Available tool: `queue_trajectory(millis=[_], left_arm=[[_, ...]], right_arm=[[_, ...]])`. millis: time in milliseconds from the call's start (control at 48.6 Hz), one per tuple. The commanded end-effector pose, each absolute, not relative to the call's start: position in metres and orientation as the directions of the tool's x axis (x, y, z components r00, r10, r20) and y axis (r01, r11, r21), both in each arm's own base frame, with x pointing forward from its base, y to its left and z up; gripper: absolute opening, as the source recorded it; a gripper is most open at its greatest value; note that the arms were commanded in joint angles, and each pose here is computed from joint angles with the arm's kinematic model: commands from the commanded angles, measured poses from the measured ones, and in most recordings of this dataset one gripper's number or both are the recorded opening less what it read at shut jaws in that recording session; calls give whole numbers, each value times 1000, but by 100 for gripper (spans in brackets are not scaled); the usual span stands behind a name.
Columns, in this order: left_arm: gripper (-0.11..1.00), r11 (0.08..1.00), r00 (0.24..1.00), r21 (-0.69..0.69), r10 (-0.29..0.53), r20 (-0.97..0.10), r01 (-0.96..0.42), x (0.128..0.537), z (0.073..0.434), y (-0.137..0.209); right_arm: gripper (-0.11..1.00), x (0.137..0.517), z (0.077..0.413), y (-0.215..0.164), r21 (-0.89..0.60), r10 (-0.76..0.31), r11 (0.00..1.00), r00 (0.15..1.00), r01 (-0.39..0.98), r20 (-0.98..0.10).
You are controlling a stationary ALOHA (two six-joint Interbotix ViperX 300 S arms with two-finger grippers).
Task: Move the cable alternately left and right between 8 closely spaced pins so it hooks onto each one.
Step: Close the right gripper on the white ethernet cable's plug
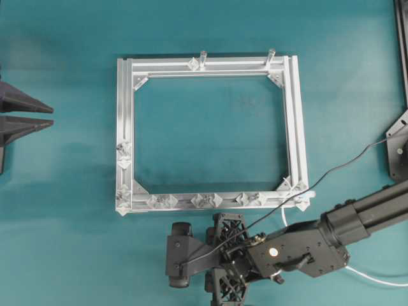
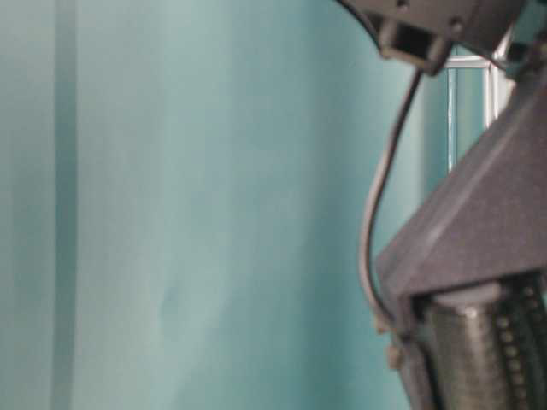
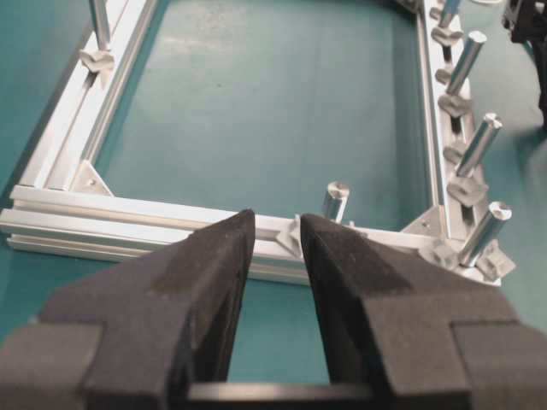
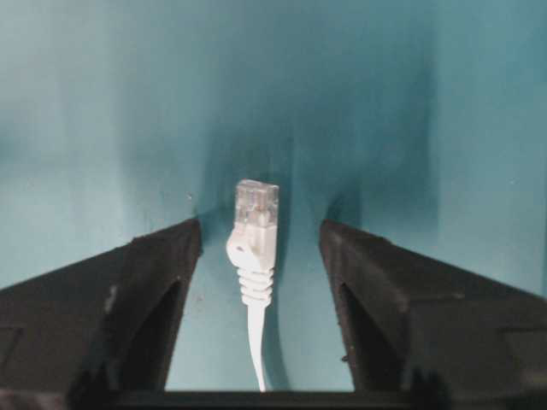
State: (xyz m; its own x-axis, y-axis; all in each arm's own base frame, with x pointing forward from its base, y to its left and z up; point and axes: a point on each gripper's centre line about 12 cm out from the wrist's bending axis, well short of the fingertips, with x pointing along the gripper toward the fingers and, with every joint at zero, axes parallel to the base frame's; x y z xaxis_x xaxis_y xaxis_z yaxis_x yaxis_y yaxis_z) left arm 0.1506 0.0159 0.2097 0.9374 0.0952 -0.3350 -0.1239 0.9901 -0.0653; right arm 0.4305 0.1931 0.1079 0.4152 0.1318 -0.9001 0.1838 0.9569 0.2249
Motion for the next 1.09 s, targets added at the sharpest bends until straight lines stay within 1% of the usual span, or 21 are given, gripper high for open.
queue_trajectory(millis=[0, 82, 247, 494, 740, 1069], left_arm=[[34, 991, 940, -64, 89, -329, -116, 152, 213, 15], [34, 991, 940, -62, 89, -329, -116, 152, 213, 15], [34, 991, 940, -65, 89, -329, -116, 152, 213, 15], [34, 991, 938, -64, 89, -335, -116, 152, 210, 15], [34, 991, 936, -64, 88, -339, -117, 151, 208, 15], [34, 991, 932, -61, 88, -351, -116, 150, 203, 15]], right_arm=[[59, 435, 122, 198, 249, 150, 953, 446, 173, -882], [53, 435, 121, 198, 247, 149, 953, 445, 172, -883], [37, 435, 119, 198, 244, 146, 954, 440, 174, -886], [21, 435, 114, 198, 240, 143, 955, 433, 177, -890], [20, 435, 111, 198, 235, 140, 956, 428, 177, -893], [20, 438, 117, 199, 244, 146, 954, 441, 174, -886]])
